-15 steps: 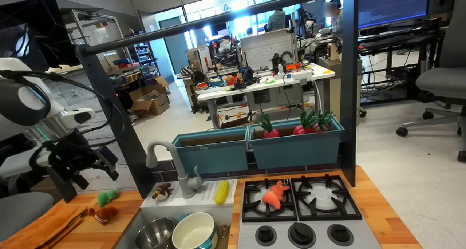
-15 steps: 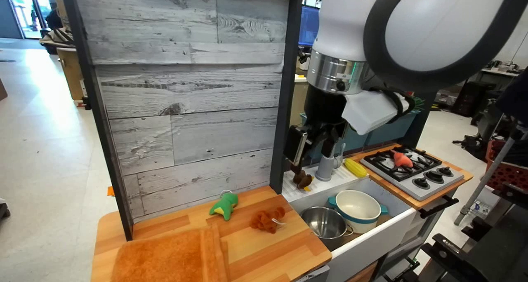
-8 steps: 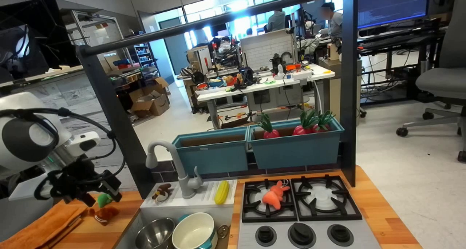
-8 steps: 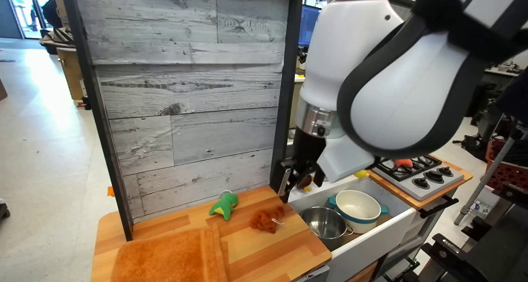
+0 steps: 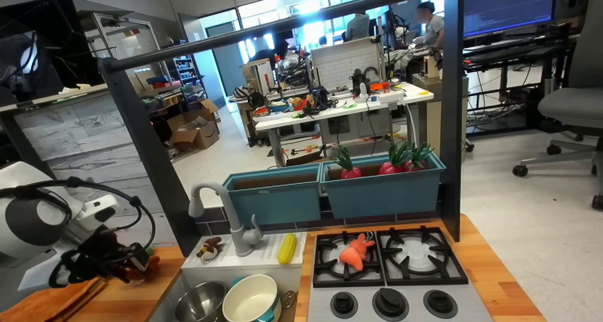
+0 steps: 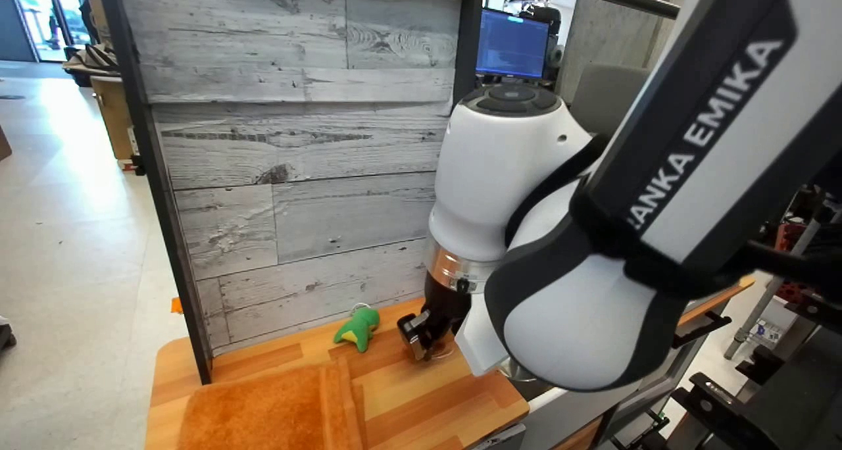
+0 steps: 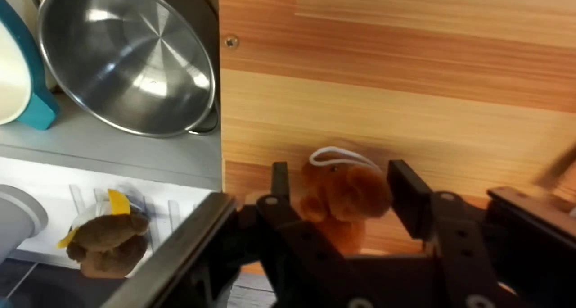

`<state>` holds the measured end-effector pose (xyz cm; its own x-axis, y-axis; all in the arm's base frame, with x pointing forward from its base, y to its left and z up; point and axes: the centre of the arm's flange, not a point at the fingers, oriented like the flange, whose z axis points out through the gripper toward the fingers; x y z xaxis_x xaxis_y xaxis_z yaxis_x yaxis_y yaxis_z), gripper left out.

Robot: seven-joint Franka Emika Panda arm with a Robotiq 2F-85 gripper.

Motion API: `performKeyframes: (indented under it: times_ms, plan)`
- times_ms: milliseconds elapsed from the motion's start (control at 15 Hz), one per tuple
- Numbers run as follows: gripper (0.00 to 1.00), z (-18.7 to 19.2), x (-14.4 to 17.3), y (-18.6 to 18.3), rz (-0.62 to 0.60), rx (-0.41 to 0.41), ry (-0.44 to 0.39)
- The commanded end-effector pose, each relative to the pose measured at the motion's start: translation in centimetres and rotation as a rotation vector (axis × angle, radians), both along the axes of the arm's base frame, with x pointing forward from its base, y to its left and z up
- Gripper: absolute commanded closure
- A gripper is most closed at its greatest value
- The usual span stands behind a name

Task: Put the plush toys in the the pots in the sing and use the towel to wipe the surface

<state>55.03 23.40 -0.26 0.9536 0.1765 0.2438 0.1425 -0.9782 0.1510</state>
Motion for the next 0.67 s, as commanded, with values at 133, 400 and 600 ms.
performKeyframes:
  times_ms: [133, 400, 600]
  plan:
    - [0.87, -2.2, 0.0, 0.0, -0.015, -0.022, -0.077]
    - [1.00, -0.5, -0.4, -2.1, -0.035, -0.046, 0.034]
    - [0.99, 2.6, -1.1, -5.7, -0.066, -0.158, 0.147]
